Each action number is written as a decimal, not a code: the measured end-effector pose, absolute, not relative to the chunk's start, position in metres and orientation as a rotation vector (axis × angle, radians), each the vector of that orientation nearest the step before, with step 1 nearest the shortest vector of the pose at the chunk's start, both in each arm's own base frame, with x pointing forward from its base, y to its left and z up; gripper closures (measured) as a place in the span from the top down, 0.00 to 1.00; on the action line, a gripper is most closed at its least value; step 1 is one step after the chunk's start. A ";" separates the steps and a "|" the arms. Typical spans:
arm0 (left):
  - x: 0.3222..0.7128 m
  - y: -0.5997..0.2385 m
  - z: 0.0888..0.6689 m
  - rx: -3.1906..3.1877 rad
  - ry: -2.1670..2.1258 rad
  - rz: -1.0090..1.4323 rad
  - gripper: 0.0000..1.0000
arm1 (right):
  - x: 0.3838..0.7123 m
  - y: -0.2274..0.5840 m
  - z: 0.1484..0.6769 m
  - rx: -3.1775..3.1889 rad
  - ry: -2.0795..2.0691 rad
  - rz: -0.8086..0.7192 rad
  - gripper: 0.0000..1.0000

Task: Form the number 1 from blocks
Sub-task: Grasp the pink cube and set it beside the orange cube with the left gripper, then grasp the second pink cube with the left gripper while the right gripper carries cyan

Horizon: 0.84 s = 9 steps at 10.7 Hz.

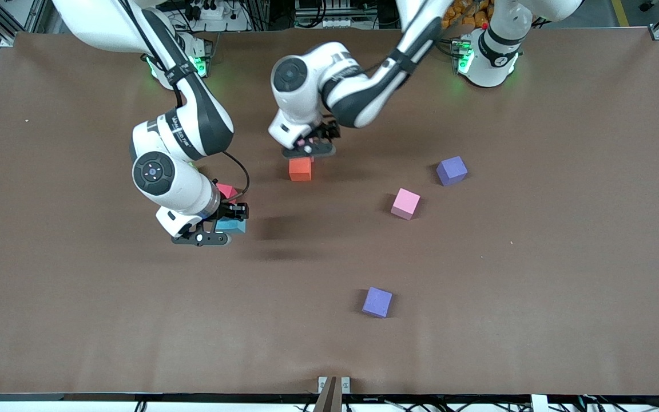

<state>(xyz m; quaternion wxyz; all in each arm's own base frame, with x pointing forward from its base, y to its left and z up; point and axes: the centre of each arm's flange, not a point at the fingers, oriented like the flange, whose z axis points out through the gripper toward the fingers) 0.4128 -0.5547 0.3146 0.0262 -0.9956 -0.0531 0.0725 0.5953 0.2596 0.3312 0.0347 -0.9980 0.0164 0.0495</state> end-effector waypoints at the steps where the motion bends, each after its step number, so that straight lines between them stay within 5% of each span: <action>1: 0.446 -0.525 0.324 -3.076 -0.176 0.230 1.00 | 0.595 0.260 0.331 -3.068 0.049 0.152 0.56; 5: 0.547 -0.406 0.331 -3.050 -0.163 0.197 1.00 | 0.591 0.270 0.332 -3.067 0.042 0.149 0.56; 9: 0.559 -0.376 0.317 -3.026 -0.141 0.227 1.00 | 0.574 0.316 0.325 -3.060 0.104 0.112 0.56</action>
